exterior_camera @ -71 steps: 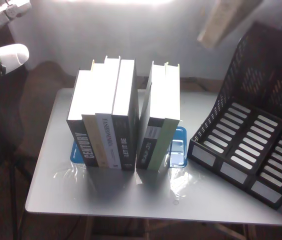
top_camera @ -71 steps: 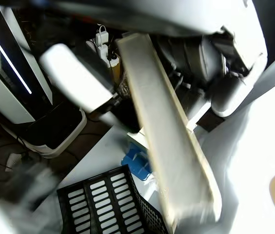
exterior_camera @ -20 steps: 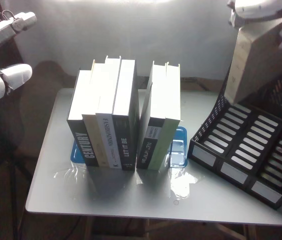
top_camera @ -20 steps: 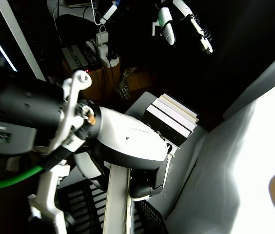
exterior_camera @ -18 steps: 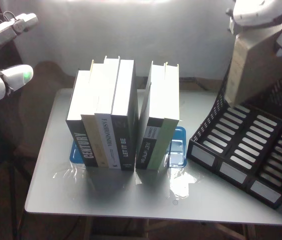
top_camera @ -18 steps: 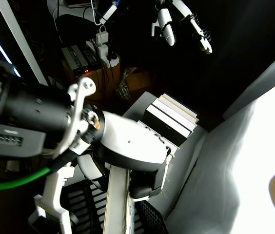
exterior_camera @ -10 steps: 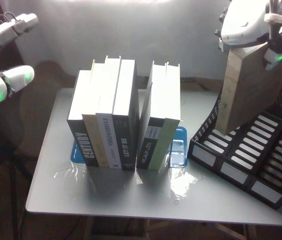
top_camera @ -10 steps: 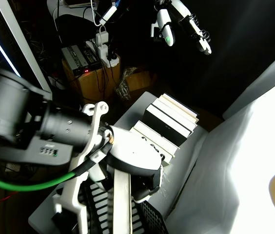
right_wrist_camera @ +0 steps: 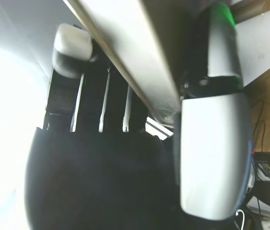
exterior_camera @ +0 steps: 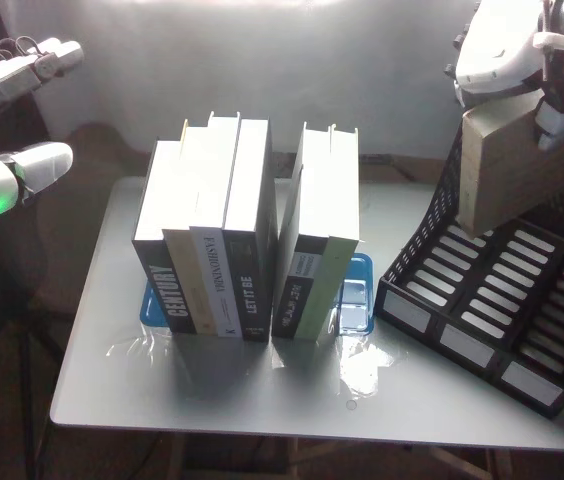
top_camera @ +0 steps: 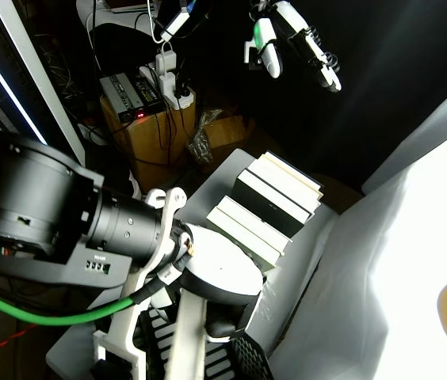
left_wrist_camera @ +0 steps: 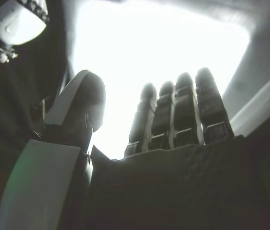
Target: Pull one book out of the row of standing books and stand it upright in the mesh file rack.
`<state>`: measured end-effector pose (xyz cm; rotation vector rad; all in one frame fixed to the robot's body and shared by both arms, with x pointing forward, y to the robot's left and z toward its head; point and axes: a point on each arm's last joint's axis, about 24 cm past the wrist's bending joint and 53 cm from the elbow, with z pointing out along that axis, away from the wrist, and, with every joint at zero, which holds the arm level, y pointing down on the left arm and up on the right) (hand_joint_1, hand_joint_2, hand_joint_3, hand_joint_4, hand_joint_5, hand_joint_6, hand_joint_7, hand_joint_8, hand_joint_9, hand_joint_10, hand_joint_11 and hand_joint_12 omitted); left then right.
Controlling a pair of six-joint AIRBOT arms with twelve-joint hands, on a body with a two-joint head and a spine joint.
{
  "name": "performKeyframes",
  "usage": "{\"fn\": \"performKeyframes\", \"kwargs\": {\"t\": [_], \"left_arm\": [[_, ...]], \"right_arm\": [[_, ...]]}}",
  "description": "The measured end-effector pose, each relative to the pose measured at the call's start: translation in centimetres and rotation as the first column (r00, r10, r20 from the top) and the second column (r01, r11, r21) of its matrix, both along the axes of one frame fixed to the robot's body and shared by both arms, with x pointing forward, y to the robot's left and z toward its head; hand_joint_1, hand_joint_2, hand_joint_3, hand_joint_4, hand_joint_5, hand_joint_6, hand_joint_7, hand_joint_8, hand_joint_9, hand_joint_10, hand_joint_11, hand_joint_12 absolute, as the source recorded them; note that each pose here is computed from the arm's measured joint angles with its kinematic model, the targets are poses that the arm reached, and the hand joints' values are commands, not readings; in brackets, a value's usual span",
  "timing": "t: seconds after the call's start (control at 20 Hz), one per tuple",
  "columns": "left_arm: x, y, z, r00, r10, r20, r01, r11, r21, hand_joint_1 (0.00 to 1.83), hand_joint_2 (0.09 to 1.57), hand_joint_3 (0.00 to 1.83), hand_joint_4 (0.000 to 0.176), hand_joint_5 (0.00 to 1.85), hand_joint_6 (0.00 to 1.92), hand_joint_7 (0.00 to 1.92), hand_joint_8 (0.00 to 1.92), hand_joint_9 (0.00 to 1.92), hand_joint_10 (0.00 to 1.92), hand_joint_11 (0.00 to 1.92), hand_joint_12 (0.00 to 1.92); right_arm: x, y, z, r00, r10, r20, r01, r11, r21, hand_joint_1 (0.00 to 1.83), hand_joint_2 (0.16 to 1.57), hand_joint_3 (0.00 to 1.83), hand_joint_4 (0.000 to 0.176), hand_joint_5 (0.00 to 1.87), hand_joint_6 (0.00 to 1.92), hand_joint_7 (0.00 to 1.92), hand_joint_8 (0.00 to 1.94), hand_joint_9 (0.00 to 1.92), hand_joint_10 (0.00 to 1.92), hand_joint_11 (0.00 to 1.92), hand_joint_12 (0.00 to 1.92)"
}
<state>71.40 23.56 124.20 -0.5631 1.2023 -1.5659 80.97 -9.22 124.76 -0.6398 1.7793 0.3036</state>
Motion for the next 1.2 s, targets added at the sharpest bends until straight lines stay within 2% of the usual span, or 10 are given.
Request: {"fn": "performKeyframes", "kwargs": {"t": [0.1, 0.15, 0.35, 0.4, 0.45, 0.55, 0.65, 0.75, 0.95, 1.2], "left_arm": [[0.0, 0.0, 0.0, 1.0000, 0.002, 0.006, -0.002, 1.0000, -0.008, 0.67, 1.45, 0.00, 0.000, 0.11, 0.00, 0.00, 0.00, 0.00, 0.00, 0.00, 0.00], [-0.1, 0.1, -0.1, 1.0000, 0.001, 0.008, -0.001, 1.0000, -0.008, 0.67, 1.45, 0.00, 0.000, 0.10, 0.00, 0.00, 0.00, 0.00, 0.00, 0.00, 0.00], [-0.1, 0.2, -0.2, 0.9999, 0.006, 0.009, -0.005, 0.9998, -0.018, 0.66, 1.45, 0.00, 0.000, 0.10, 0.00, 0.00, 0.00, 0.00, 0.00, 0.00, 0.00], [-0.2, 0.3, -0.3, 0.9999, 0.006, 0.010, -0.006, 0.9998, -0.018, 0.60, 1.46, 0.01, 0.000, 0.10, 0.00, 0.00, 0.00, 0.00, 0.00, 0.00, 0.00], [-0.2, 0.4, -0.5, 0.9999, 0.008, 0.005, -0.008, 0.9998, -0.016, 0.59, 1.46, 0.00, 0.000, 0.10, 0.00, 0.00, 0.00, 0.00, 0.00, 0.00, 0.00], [-0.2, 0.5, -0.6, 0.9999, 0.012, 0.006, -0.012, 0.9998, -0.018, 0.59, 1.46, 0.00, 0.000, 0.10, 0.00, 0.00, 0.00, 0.00, 0.00, 0.00, 0.00], [-0.1, 0.7, -0.6, 0.9998, 0.017, 0.008, -0.017, 0.9997, -0.020, 0.54, 1.46, 0.00, 0.000, 0.09, 0.01, 0.00, 0.00, 0.00, 0.00, 0.00, 0.00], [-0.1, 0.7, -0.6, 0.9998, 0.017, 0.006, -0.017, 0.9996, -0.021, 0.52, 1.47, 0.00, 0.000, 0.08, 0.00, 0.00, 0.00, 0.00, 0.00, 0.00, 0.00], [-0.1, 0.3, -0.8, 0.9999, 0.010, 0.009, -0.010, 0.9996, -0.027, 0.49, 1.47, 0.00, 0.000, 0.08, 0.00, 0.00, 0.00, 0.00, 0.00, 0.00, 0.00], [-0.1, 0.4, -0.8, 0.9999, 0.012, 0.010, -0.011, 0.9995, -0.029, 0.46, 1.47, 0.00, 0.000, 0.09, 0.00, 0.00, 0.00, 0.00, 0.00, 0.00, 0.00]], "right_arm": [[0.5, -1.0, -0.6, 0.999, -0.030, -0.018, 0.030, 0.999, 0.012, 1.12, 1.18, 0.01, 0.000, 0.85, 1.20, 1.04, 1.89, 1.21, 1.92, 1.27, 1.92], [0.8, -1.6, -1.0, 0.999, -0.044, -0.028, 0.044, 0.999, 0.009, 1.20, 1.19, 0.02, 0.000, 0.82, 1.23, 0.88, 1.45, 1.08, 1.92, 1.10, 1.92], [1.4, -2.6, -1.5, 0.997, -0.073, -0.034, 0.073, 0.997, 0.014, 1.23, 1.18, 0.01, 0.000, 0.82, 1.22, 0.85, 1.32, 1.03, 1.92, 1.05, 1.92], [1.5, -2.4, -1.6, 0.997, -0.072, -0.037, 0.073, 0.997, 0.016, 1.30, 1.24, 0.01, 0.000, 0.77, 1.15, 0.75, 1.46, 0.66, 1.79, 0.48, 1.92], [1.5, -2.1, -1.8, 0.996, -0.071, -0.045, 0.072, 0.997, 0.018, 1.17, 1.26, 0.00, 0.000, 0.74, 1.28, 0.73, 1.47, 0.54, 1.44, 0.33, 1.86], [1.5, -1.8, -2.6, 0.996, -0.070, -0.058, 0.070, 0.998, 0.007, 1.32, 1.24, 0.00, 0.000, 0.70, 1.42, 0.78, 1.26, 0.63, 1.56, 0.30, 1.70], [1.5, -1.6, -2.8, 0.996, -0.067, -0.058, 0.068, 0.998, 0.004, 1.15, 1.21, 0.00, 0.000, 0.47, 0.52, 0.60, 0.34, 0.45, 0.67, 0.02, 1.45], [1.8, -1.6, -3.2, 0.996, -0.072, -0.059, 0.072, 0.997, -0.003, 1.18, 1.06, 0.00, 0.000, 0.39, 0.12, 0.45, 0.03, 0.39, 0.29, 0.00, 1.33], [2.0, -1.9, -3.5, 0.995, -0.080, -0.057, 0.080, 0.997, -0.012, 1.11, 1.07, 0.00, 0.000, 0.10, 0.00, 0.07, 0.00, 0.13, 0.10, 0.00, 0.82], [1.9, -1.5, -3.4, 0.996, -0.071, -0.054, 0.071, 0.997, -0.015, 0.96, 1.09, 0.00, 0.019, 0.00, 0.00, 0.00, 0.00, 0.06, 0.02, 0.00, 0.41]]}}
